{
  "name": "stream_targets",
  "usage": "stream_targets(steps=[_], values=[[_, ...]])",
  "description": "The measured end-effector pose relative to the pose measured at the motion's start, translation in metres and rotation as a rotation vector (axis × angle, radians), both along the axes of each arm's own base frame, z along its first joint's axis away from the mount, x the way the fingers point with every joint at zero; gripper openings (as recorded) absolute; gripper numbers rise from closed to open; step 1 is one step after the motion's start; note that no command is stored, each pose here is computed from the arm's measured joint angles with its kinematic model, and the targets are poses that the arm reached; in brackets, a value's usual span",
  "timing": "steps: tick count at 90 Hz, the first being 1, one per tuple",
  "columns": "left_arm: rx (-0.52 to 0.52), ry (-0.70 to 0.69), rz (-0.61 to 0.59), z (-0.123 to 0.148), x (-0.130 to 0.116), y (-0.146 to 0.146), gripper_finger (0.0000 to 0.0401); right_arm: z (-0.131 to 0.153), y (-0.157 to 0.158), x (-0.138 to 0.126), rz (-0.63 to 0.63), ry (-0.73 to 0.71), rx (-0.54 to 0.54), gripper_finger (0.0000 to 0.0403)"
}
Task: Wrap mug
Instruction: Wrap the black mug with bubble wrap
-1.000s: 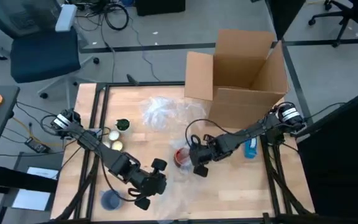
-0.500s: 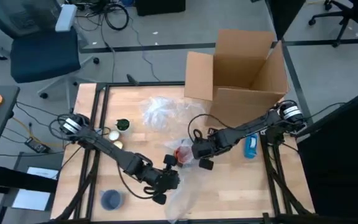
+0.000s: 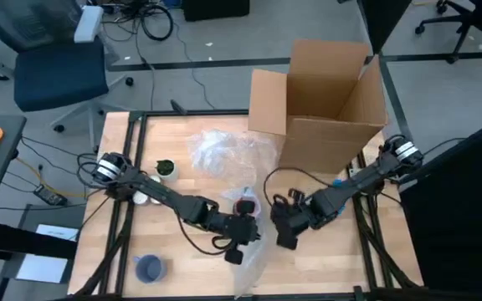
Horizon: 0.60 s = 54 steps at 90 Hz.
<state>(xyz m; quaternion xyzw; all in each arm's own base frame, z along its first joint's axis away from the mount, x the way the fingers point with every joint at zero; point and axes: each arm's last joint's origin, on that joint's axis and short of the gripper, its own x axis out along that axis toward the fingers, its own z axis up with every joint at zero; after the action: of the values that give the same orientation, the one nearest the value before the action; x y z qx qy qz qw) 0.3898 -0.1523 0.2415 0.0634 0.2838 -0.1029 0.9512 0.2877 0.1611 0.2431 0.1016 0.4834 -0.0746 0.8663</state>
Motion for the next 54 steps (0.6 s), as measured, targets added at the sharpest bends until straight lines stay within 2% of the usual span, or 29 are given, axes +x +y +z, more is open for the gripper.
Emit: stream_targets(steps=[8,15,29,34,42,54], values=[[-0.008,-0.019,0.025,0.0,0.005,0.007,0.0,0.003,0.008,-0.003,0.035,-0.028,0.014,0.0011],[-0.006,-0.015,0.051,-0.001,0.008,0.015,0.0,0.005,0.01,-0.014,0.042,0.019,-0.001,0.0024],[-0.038,-0.038,0.099,0.001,0.013,0.027,0.0,0.013,0.012,-0.03,0.013,0.059,0.016,0.0067],[-0.046,-0.043,0.11,0.002,0.014,0.03,0.0,0.019,0.014,-0.035,0.016,0.03,0.021,0.0086],[-0.065,-0.075,0.124,0.005,0.017,0.033,0.0,0.026,0.015,-0.04,-0.012,-0.045,-0.028,0.0117],[-0.077,-0.107,0.125,0.008,0.019,0.034,0.0,0.024,0.017,-0.038,-0.049,-0.099,-0.098,0.0159]])
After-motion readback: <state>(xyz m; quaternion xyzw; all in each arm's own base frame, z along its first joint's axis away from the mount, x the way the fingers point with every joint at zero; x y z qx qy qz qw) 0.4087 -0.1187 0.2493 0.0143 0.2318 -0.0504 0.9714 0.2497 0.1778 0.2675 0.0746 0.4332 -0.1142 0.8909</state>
